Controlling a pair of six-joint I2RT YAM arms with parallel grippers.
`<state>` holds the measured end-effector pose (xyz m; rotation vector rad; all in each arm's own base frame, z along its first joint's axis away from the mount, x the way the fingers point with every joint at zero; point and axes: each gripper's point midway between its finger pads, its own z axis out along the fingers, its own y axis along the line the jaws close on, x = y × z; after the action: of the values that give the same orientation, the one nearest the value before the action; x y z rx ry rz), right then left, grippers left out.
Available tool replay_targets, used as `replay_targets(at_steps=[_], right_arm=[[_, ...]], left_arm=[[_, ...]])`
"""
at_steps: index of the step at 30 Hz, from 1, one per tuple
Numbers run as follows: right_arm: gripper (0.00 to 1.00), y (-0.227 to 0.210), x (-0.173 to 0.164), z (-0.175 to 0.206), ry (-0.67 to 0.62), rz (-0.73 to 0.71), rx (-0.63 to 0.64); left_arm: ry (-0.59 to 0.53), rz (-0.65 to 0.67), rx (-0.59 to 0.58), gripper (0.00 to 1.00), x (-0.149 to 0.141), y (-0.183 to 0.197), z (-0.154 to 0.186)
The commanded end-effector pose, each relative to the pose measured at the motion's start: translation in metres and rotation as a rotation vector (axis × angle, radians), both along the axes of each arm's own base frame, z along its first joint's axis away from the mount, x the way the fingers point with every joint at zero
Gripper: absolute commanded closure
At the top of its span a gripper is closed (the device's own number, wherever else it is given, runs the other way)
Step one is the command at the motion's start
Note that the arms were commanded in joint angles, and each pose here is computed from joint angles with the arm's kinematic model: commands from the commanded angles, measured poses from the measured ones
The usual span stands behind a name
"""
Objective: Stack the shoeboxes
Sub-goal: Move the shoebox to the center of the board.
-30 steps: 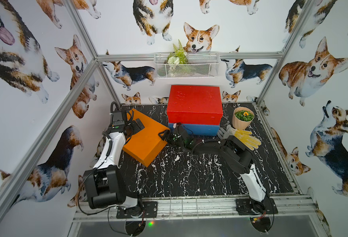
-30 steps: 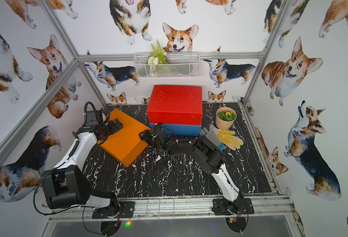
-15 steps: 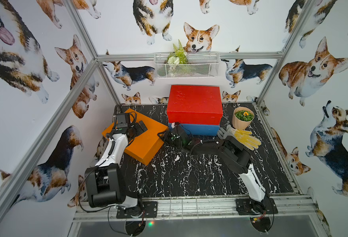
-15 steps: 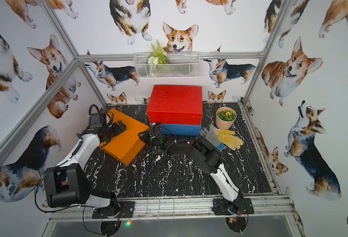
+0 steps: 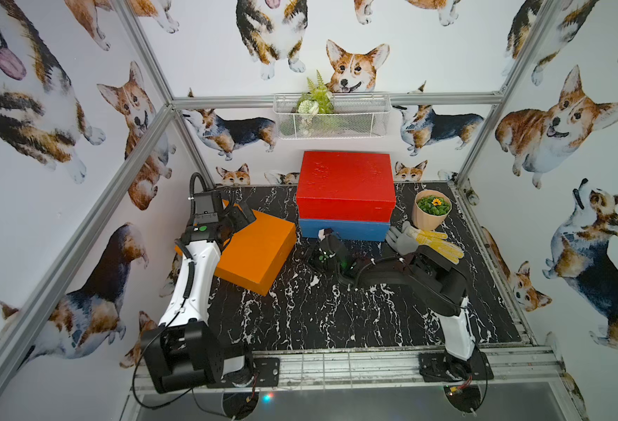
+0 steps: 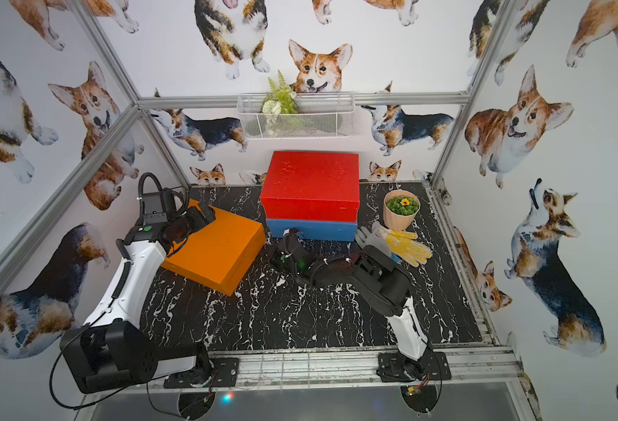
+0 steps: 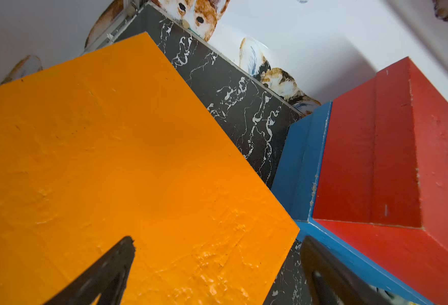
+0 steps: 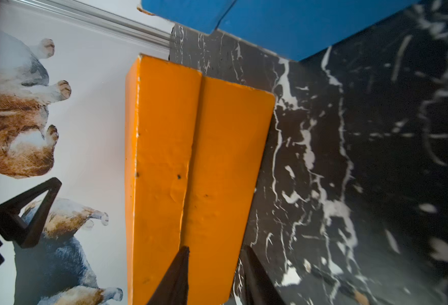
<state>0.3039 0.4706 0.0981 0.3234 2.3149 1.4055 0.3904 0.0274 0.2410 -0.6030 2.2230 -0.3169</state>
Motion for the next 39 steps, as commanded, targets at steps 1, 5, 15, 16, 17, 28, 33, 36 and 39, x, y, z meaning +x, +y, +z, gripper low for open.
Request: replay_targets(at_steps=[1, 5, 15, 16, 17, 28, 33, 36, 39], right_arm=[[0.57, -0.004, -0.003, 0.017, 0.025, -0.011, 0.067], [0.44, -0.002, -0.004, 0.031, 0.011, 0.055, 0.064], [0.24, 0.033, 0.012, 0.034, 0.031, 0.181, 0.025], [0.23, 0.038, 0.015, 0.033, 0.038, 0.191, 0.025], [0.22, 0.042, 0.016, 0.033, 0.043, 0.203, 0.024], [0.2, 0.049, 0.024, 0.02, 0.062, 0.219, 0.008], [0.2, 0.04, 0.021, 0.019, 0.057, 0.208, 0.0], [0.21, 0.031, 0.019, 0.02, 0.056, 0.193, -0.004], [0.21, 0.019, 0.016, 0.02, 0.055, 0.173, -0.013]], left_arm=[[-0.008, 0.066, 0.05, 0.0, 0.004, 0.027, 0.012], [0.01, 0.206, 0.06, 0.0, 0.032, 0.079, 0.006], [0.221, 0.237, 0.144, 0.0, 0.083, 0.106, -0.052], [0.235, 0.234, 0.141, 0.0, 0.082, 0.104, -0.059], [0.247, 0.232, 0.135, 0.0, 0.082, 0.103, -0.064], [0.355, 0.147, 0.05, 0.0, 0.052, 0.048, -0.119], [0.384, 0.097, 0.035, 0.01, 0.027, 0.01, -0.139], [0.399, 0.065, 0.051, 0.01, 0.009, -0.014, -0.145], [0.361, 0.051, 0.058, 0.01, -0.011, -0.03, -0.135]])
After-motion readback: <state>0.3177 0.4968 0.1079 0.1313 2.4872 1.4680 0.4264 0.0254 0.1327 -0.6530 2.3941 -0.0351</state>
